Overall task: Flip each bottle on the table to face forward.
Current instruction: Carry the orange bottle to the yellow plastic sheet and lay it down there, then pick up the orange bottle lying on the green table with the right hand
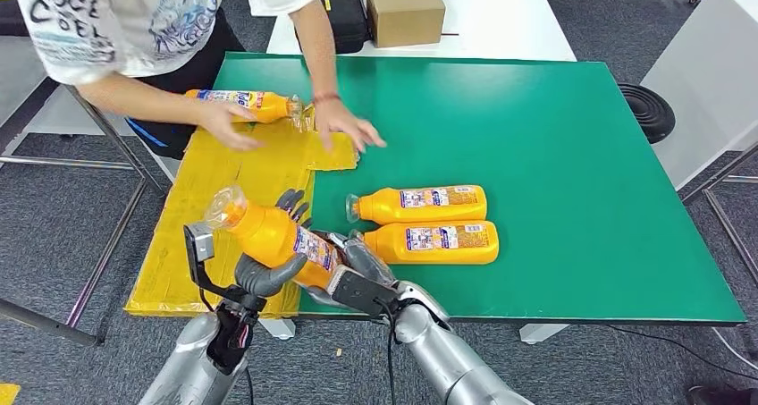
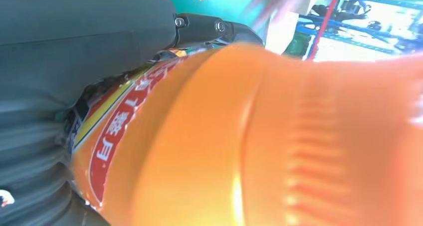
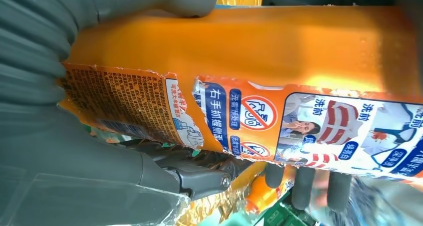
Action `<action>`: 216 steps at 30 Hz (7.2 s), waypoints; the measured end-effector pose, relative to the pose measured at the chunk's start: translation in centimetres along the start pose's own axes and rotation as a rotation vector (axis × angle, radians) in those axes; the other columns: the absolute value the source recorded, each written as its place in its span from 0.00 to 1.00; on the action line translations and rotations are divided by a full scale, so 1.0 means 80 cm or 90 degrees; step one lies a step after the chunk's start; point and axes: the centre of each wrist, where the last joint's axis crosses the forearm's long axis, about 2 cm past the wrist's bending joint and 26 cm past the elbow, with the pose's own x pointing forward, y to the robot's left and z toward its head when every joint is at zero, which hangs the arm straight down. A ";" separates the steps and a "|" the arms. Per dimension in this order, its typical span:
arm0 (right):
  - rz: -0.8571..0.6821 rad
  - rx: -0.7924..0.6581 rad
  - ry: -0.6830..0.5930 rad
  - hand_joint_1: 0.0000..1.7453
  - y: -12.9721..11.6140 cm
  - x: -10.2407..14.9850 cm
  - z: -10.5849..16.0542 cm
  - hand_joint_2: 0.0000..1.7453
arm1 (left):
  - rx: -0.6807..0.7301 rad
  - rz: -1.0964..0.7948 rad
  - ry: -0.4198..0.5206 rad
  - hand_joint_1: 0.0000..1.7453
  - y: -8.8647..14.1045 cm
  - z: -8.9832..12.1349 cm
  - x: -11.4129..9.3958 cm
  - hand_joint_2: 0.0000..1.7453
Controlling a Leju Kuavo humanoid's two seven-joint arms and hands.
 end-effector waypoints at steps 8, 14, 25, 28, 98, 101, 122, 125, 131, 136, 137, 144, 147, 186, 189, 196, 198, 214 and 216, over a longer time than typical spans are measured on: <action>0.000 0.011 0.008 1.00 0.001 -0.003 0.000 1.00 | 0.001 0.008 -0.011 0.00 0.004 0.003 0.004 1.00; -0.001 0.015 0.012 1.00 0.003 -0.004 0.001 1.00 | 0.003 0.009 -0.011 0.00 0.005 0.006 0.005 1.00; -0.003 0.018 0.015 1.00 0.003 -0.006 0.002 1.00 | 0.005 -0.031 -0.017 0.81 0.004 0.008 0.013 1.00; -0.003 0.017 0.013 1.00 0.003 -0.006 0.002 1.00 | 0.005 -0.095 -0.015 1.00 0.002 0.006 0.016 1.00; 0.023 -0.328 -0.118 0.00 -0.075 0.052 0.062 1.00 | 0.030 -1.158 0.217 1.00 0.162 -0.084 0.316 1.00; 0.024 -0.345 -0.123 0.00 -0.082 0.052 0.066 1.00 | -0.055 -1.150 0.304 1.00 0.172 -0.083 0.296 1.00; 0.019 -0.394 -0.125 0.00 -0.097 0.045 0.080 1.00 | -0.217 -1.093 0.507 1.00 0.193 -0.050 0.205 1.00; 0.018 -0.394 -0.121 0.00 -0.096 0.043 0.080 1.00 | -0.223 -1.092 0.514 1.00 0.193 -0.046 0.198 1.00; 0.018 -0.397 -0.104 0.00 -0.094 0.037 0.080 1.00 | -0.218 -1.094 0.523 1.00 0.191 -0.041 0.187 1.00; -0.016 -0.421 -0.074 0.00 -0.088 0.019 0.085 1.00 | -0.214 -1.096 0.523 1.00 0.191 -0.025 0.164 1.00; -0.023 -0.428 -0.066 0.00 -0.087 0.014 0.088 1.00 | -0.212 -1.097 0.523 1.00 0.191 -0.022 0.160 1.00; -0.056 -0.451 -0.010 0.00 -0.076 -0.014 0.105 1.00 | -0.211 -1.097 0.538 1.00 0.188 -0.006 0.141 1.00; -0.063 -0.450 0.004 0.00 -0.072 -0.020 0.108 1.00 | -0.215 -1.097 0.544 1.00 0.188 -0.006 0.141 1.00; -0.077 -0.446 0.022 0.00 -0.063 -0.026 0.108 1.00 | -0.302 -1.083 0.605 0.00 0.191 -0.025 0.152 1.00; -0.079 -0.448 0.022 0.00 -0.064 -0.026 0.107 1.00 | -0.312 -1.073 0.617 0.00 0.194 -0.024 0.157 1.00; -0.085 -0.452 0.026 0.00 -0.063 -0.028 0.107 1.00 | -0.313 -1.049 0.620 0.00 0.206 -0.015 0.201 0.00; -0.086 -0.452 0.027 0.00 -0.063 -0.029 0.107 1.00 | -0.313 -1.056 0.610 0.00 0.205 -0.013 0.213 0.00; -0.078 -0.449 0.032 0.00 -0.062 -0.030 0.108 1.00 | -0.347 -1.052 0.528 0.00 0.181 -0.023 0.241 0.00; -0.067 -0.444 0.036 0.00 -0.062 -0.030 0.109 1.00 | -0.331 -1.027 0.488 0.00 0.179 -0.023 0.242 0.00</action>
